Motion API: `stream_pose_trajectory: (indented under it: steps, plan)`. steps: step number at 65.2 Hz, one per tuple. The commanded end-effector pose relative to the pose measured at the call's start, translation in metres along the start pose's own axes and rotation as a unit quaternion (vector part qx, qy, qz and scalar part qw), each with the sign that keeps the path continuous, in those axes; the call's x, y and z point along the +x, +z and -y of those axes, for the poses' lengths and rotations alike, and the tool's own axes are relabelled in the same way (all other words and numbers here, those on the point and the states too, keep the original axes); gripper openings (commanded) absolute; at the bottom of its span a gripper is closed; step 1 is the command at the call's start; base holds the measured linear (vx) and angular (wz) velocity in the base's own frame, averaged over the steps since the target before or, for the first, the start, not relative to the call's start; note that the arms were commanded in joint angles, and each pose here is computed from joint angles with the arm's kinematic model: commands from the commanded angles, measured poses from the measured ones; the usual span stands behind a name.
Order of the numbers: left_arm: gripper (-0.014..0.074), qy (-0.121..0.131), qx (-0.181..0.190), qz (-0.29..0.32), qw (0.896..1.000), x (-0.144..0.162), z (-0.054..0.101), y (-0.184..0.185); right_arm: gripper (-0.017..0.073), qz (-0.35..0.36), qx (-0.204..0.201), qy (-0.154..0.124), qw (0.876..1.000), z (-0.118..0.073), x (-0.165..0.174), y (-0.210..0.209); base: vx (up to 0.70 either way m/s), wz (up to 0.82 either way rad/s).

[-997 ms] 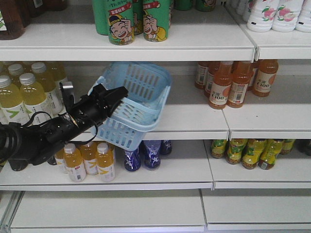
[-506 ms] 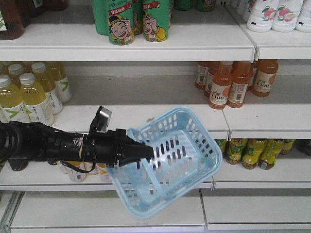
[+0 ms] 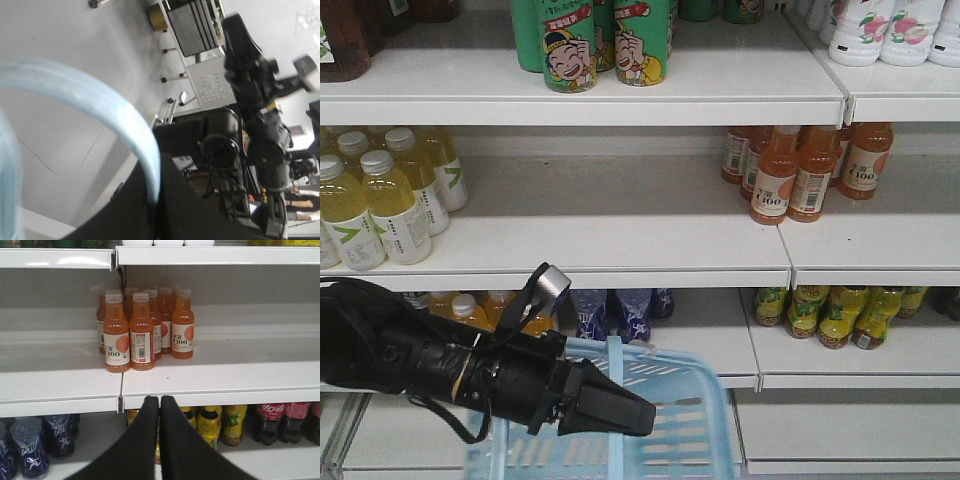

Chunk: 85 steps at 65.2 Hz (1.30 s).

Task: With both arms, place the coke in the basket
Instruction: 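Lift the basket off the shelf with the left gripper and lower it, then drive the base away from the shelf carrying the basket in the left gripper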

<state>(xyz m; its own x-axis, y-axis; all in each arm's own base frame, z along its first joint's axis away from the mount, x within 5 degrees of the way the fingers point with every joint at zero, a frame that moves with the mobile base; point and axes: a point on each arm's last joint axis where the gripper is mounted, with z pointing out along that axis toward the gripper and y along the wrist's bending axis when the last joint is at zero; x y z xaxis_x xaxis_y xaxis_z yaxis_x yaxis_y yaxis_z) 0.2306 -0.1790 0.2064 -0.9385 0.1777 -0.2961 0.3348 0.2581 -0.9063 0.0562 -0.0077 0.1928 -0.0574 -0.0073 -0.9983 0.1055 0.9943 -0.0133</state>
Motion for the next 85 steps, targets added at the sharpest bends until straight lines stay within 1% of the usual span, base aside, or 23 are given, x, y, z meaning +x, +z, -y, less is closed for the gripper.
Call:
stream_pose_trajectory:
  steps: [1, 8, 13, 17, 18, 21, 27, 33, 41, 53, 62, 85]
  plan:
    - [-0.0008, 0.038, 0.125, -0.019, 0.991, 0.013, 0.049, -0.01, -0.0005, 0.037, -0.011, -0.009, 0.999, -0.002, -0.003, -0.001, 0.0, 0.0]
    - [-0.0008, 0.057, 0.131, -0.015, 0.99, 0.02, 0.065, -0.016, -0.0005, 0.037, -0.011, -0.009, 0.999, -0.002, -0.003, -0.001, 0.0, 0.0]
    - [-0.0008, 0.077, 0.146, 0.004, 0.986, 0.022, 0.082, -0.022, -0.0005, 0.037, -0.011, -0.009, 0.999, -0.002, -0.003, -0.001, 0.0, 0.0]
    - [-0.0008, 0.088, 0.168, 0.034, 0.981, 0.021, 0.096, -0.029, -0.0005, 0.037, -0.011, -0.009, 0.999, -0.002, -0.003, -0.001, 0.0, 0.0]
    - [-0.0008, 0.089, 0.17, 0.038, 0.981, 0.021, 0.098, -0.029, -0.0005, 0.037, -0.011, -0.009, 0.999, -0.002, -0.003, -0.001, 0.0, 0.0]
    - [-0.0008, 0.096, 0.189, 0.063, 0.975, 0.02, 0.109, -0.035, -0.0005, 0.037, -0.011, -0.009, 0.999, -0.002, -0.003, -0.001, 0.0, 0.0]
    - [-0.0008, 0.106, 0.219, 0.099, 0.965, 0.021, 0.125, -0.044, -0.0005, 0.037, -0.011, -0.009, 0.999, -0.002, -0.003, -0.001, 0.0, 0.0]
    - [-0.0008, 0.117, 0.229, 0.109, 0.96, 0.023, 0.134, -0.048, -0.0005, 0.037, -0.011, -0.009, 0.999, -0.002, -0.003, -0.001, 0.0, 0.0]
    - [-0.0008, 0.131, 0.224, 0.102, 0.96, 0.028, 0.138, -0.05, -0.0005, 0.037, -0.011, -0.009, 0.999, -0.002, -0.003, -0.001, 0.0, 0.0]
    - [-0.0007, 0.141, 0.208, 0.084, 0.964, 0.031, 0.135, -0.049, -0.0005, 0.037, -0.011, -0.009, 0.999, -0.002, -0.003, -0.001, 0.0, 0.0]
    - [-0.0007, 0.144, 0.203, 0.077, 0.966, 0.032, 0.134, -0.048, -0.0005, 0.037, -0.011, -0.009, 0.999, -0.002, -0.003, -0.001, 0.0, 0.0]
    - [-0.0007, 0.144, 0.203, 0.077, 0.966, 0.032, 0.134, -0.048, -0.0005, 0.037, -0.011, -0.009, 0.999, -0.002, -0.003, -0.001, 0.0, -0.01]
